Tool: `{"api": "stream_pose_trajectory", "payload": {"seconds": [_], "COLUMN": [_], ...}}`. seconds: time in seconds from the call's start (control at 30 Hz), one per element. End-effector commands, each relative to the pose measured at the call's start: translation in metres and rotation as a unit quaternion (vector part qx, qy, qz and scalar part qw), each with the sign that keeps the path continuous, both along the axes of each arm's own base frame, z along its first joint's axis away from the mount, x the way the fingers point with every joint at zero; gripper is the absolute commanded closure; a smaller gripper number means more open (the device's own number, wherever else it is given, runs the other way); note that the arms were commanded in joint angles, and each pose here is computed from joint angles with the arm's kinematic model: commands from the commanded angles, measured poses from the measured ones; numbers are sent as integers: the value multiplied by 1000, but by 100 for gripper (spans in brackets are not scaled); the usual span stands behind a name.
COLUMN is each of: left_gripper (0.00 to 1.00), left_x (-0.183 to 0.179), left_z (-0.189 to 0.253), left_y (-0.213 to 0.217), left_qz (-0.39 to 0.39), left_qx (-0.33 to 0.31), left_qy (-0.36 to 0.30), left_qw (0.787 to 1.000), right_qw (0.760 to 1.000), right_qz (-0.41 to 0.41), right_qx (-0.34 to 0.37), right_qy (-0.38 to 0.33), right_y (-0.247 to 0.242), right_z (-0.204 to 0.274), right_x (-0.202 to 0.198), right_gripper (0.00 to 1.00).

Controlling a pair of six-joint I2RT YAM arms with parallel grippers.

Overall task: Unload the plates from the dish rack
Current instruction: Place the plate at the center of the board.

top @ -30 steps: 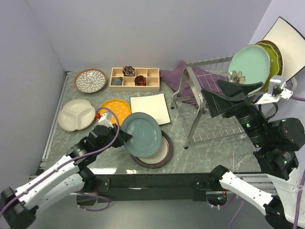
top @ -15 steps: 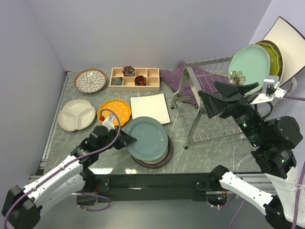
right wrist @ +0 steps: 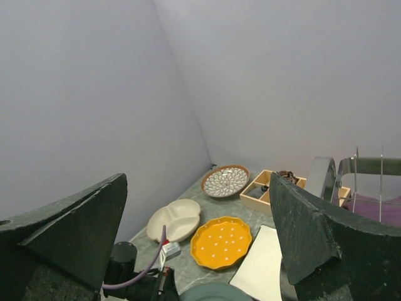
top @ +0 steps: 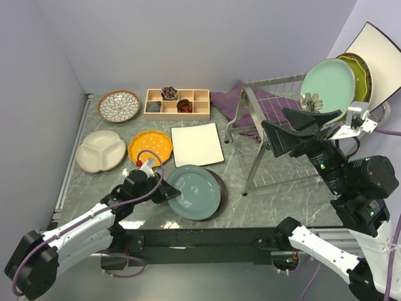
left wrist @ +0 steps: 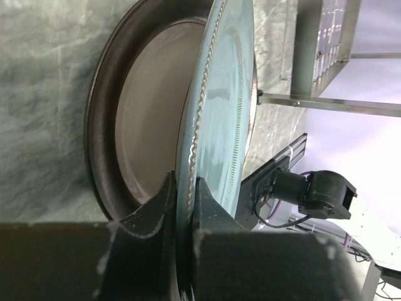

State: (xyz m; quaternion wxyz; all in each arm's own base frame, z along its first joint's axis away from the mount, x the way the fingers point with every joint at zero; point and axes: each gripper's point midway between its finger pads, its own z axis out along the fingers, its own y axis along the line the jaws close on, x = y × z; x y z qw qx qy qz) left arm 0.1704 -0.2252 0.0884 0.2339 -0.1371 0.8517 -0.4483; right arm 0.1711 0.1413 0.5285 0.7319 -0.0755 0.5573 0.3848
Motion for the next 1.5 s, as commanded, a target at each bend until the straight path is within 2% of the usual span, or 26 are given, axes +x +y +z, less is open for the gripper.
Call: {"api": "stream_pose_trajectory", "payload": {"seconds": [0.0, 0.2, 0.4, 0.63, 0.83, 1.17, 1.47], "left_gripper": [95, 94, 83, 53, 40, 26, 26], "left_x": [12, 13, 18, 23, 32, 51, 57], "left_z": [54, 44, 35, 20, 10, -7, -10], "left_y": [-20, -22, -16, -9, 3, 29, 40], "left_qz": [-17, -19, -1, 16, 49, 103, 139], "left_qx": [-91, -86, -63, -25, 22, 125, 188], "left_qy": [-72, -62, -57, -46, -42, -41, -47], "left_qw": [993, 994, 996, 999, 998, 986, 971], "right_qw": [1000, 1000, 1000, 1000, 999, 999, 999], "right_qz": [2, 1, 0, -1, 8, 16, 24], "right_qx": [0, 0, 0, -2, -5, -13, -18], "right_qy": [-15, -18, -20, -24, -34, -37, -42], "right_y": [1, 0, -1, -2, -1, 2, 4], "right_z": [7, 7, 7, 8, 8, 8, 8], "right_x": [0, -3, -2, -5, -9, -11, -13], "right_gripper": [0, 0, 0, 0, 0, 0, 0]}}
